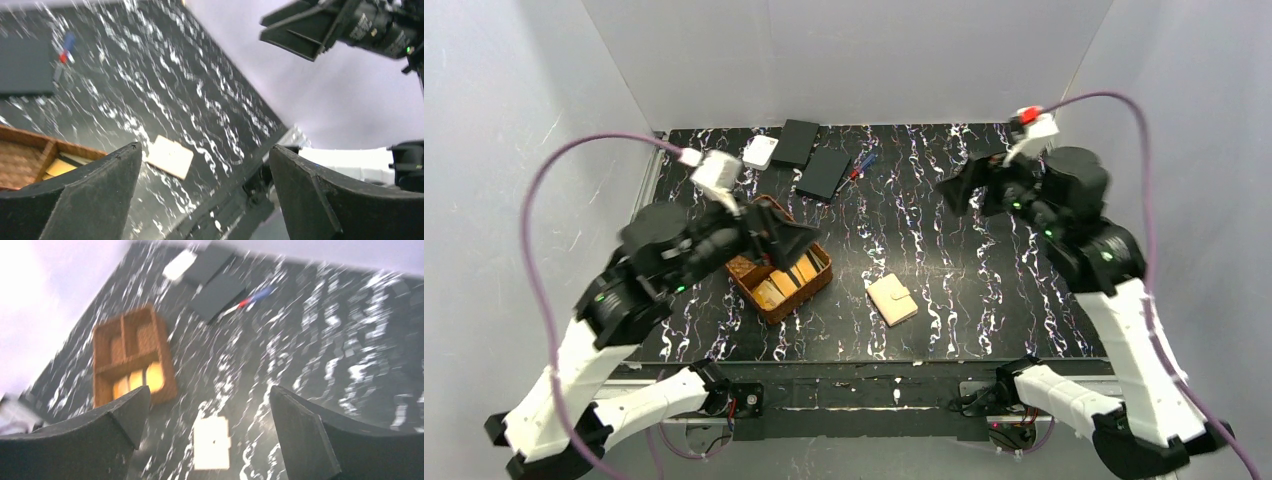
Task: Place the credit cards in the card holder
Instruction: Reset both arms
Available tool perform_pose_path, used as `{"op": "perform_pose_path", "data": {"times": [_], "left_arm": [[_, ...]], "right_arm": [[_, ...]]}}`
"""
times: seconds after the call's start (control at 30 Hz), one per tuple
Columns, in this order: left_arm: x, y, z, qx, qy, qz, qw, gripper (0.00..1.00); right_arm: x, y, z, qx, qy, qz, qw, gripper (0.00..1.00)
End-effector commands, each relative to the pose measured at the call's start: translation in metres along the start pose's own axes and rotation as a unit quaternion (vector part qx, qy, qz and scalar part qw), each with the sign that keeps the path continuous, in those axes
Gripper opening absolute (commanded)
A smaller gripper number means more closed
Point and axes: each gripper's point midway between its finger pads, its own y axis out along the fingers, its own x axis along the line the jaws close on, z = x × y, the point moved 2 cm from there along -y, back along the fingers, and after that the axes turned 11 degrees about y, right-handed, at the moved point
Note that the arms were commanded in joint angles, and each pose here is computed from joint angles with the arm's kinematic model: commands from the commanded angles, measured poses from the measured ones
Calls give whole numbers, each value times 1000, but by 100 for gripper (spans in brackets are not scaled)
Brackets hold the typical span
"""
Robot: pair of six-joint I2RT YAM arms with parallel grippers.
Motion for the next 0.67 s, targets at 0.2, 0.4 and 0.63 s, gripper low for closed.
{"op": "perform_pose_path", "data": {"times": [0.2, 0.4, 0.63], "left_arm": [[26, -113, -73, -183, 76, -105, 974, 98], [36, -149, -83, -226, 93, -138, 960, 98], [39, -157, -83, -225, 99, -147, 958, 98]], "right_arm": [[-21, -127, -91, -238, -28, 170, 956, 98], [-19, -158, -104, -290, -26, 176, 940, 98], [-15, -156, -95, -295, -14, 148, 944, 98]]}}
